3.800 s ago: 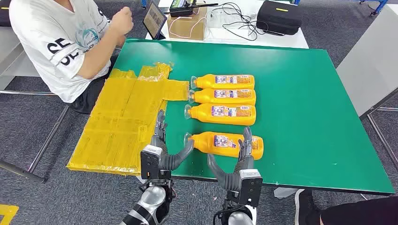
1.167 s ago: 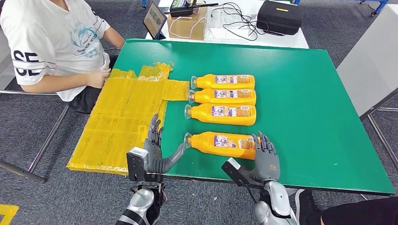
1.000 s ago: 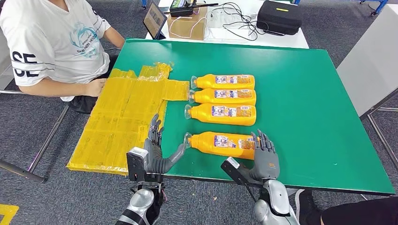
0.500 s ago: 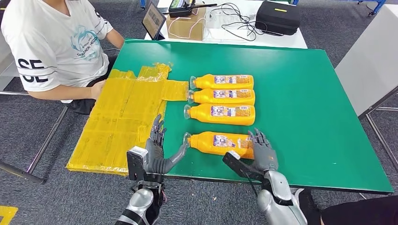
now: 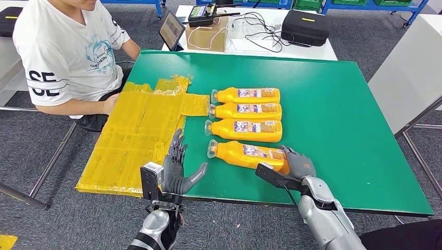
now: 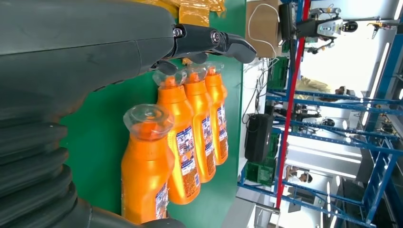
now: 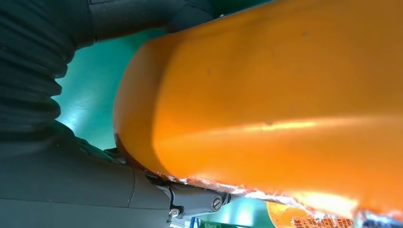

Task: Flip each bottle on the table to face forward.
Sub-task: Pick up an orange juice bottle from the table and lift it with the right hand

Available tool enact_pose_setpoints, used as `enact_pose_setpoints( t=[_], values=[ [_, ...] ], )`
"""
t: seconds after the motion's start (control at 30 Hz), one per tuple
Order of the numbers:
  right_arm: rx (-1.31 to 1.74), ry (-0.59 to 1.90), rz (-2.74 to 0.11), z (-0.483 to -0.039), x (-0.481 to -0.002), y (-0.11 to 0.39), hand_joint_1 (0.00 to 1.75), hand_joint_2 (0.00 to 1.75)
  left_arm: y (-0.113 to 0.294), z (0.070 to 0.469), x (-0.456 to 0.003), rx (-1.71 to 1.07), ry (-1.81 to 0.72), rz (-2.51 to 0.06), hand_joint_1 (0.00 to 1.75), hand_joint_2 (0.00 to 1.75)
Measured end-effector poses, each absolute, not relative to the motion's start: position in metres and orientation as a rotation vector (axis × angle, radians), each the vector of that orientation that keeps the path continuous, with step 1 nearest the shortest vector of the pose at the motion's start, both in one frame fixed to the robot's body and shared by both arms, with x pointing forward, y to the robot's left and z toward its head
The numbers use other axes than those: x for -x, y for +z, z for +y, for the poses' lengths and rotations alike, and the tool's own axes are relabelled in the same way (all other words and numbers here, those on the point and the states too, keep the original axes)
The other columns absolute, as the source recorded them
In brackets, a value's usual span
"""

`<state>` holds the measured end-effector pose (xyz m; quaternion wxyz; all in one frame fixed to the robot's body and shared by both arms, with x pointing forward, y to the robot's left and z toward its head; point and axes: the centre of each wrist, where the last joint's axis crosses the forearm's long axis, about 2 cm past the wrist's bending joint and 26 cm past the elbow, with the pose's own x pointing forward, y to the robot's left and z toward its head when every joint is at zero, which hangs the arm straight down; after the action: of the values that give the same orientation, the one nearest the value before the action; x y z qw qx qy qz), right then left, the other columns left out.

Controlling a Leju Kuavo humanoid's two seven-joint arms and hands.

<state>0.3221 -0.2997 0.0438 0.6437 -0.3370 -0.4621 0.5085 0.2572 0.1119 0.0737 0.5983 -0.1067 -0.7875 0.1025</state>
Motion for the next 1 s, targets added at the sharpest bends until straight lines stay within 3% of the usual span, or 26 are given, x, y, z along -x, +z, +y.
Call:
enact_pose_setpoints(
  t=[0.23, 0.37, 0.73, 1.0],
  values=[
    [0.673, 1.098, -1.124, -0.304, -0.322, 0.042, 1.75, 1.75, 0.070, 0.114, -0.257, 0.211, 0.244, -1.821, 0.00, 1.75],
    [0.582, 0.936, -1.252, -0.295, -0.312, 0.039, 1.75, 1.75, 0.068, 0.116, -0.257, 0.154, 0.240, -1.818, 0.00, 1.75],
    [0.297, 0.468, -1.522, -0.217, -0.275, 0.039, 1.75, 1.75, 0.069, 0.119, -0.262, 0.119, 0.237, -1.802, 0.00, 1.75],
    [0.151, 0.410, -1.591, -0.168, -0.281, 0.053, 1.75, 1.75, 0.079, 0.113, -0.267, 0.245, 0.216, -1.791, 0.00, 1.75]
  ],
)
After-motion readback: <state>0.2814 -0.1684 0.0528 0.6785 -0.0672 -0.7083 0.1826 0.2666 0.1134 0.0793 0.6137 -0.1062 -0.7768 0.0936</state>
